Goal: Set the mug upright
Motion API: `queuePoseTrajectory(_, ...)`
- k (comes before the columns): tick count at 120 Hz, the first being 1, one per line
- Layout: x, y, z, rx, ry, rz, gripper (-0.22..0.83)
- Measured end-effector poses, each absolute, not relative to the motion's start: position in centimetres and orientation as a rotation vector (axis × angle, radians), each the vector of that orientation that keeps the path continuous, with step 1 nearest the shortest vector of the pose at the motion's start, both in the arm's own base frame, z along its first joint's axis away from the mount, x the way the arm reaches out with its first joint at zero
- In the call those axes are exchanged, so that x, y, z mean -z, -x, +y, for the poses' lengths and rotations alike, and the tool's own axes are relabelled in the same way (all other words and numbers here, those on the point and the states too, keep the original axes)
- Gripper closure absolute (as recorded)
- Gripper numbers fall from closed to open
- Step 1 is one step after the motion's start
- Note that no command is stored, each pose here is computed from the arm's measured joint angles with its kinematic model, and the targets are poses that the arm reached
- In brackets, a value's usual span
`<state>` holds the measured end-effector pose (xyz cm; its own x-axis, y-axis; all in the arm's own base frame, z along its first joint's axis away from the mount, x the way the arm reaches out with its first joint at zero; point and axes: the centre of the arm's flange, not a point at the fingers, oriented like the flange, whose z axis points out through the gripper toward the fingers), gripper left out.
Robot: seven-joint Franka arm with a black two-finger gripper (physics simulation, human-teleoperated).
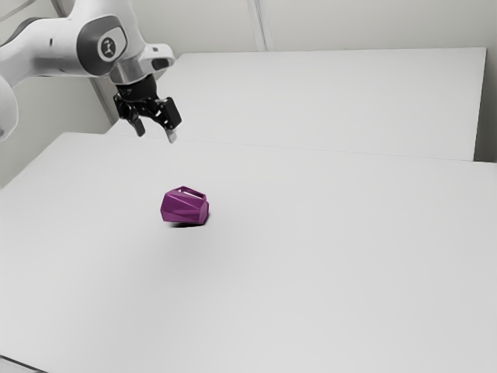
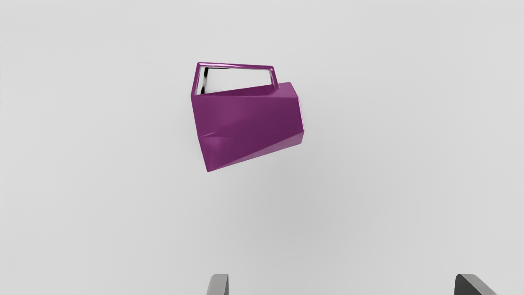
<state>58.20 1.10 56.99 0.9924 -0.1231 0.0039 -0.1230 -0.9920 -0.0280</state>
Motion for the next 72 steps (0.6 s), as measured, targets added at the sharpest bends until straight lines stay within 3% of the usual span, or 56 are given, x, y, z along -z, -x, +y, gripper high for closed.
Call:
queuePoseTrajectory(24,-56.4,-58.8,0.3,0.014,3.168,0.276,0.0)
queuePoseTrajectory(49,-49.5,-61.0,7.3,-0.153,3.471,0.068,0.0)
queuePoseTrajectory(72,-44.7,-61.7,10.1,-0.226,3.63,0.054,0.0)
